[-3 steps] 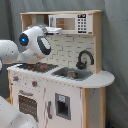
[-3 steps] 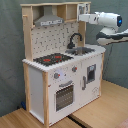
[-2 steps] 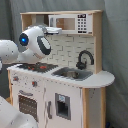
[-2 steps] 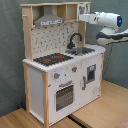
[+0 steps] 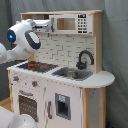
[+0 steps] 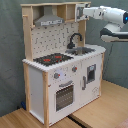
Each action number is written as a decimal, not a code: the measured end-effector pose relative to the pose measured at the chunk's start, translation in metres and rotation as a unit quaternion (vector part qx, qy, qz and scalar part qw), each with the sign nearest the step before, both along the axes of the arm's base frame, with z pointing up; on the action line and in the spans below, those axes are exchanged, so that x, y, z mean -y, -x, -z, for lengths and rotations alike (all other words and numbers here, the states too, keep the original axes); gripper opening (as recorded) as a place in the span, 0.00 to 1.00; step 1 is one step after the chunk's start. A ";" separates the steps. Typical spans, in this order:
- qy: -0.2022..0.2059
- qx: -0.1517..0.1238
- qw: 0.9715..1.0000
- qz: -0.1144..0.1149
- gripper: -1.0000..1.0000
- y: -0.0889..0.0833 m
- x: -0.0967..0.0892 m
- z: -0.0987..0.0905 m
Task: Play with the kitchen
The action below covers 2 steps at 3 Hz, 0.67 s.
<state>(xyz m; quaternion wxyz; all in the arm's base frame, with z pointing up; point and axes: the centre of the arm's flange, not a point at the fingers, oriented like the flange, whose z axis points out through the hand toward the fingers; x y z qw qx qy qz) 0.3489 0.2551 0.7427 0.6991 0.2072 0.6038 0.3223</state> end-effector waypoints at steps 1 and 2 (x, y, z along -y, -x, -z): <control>-0.013 0.038 0.999 -0.014 1.00 0.033 -0.024 -0.014; -0.036 0.070 0.996 -0.031 1.00 0.063 -0.048 -0.026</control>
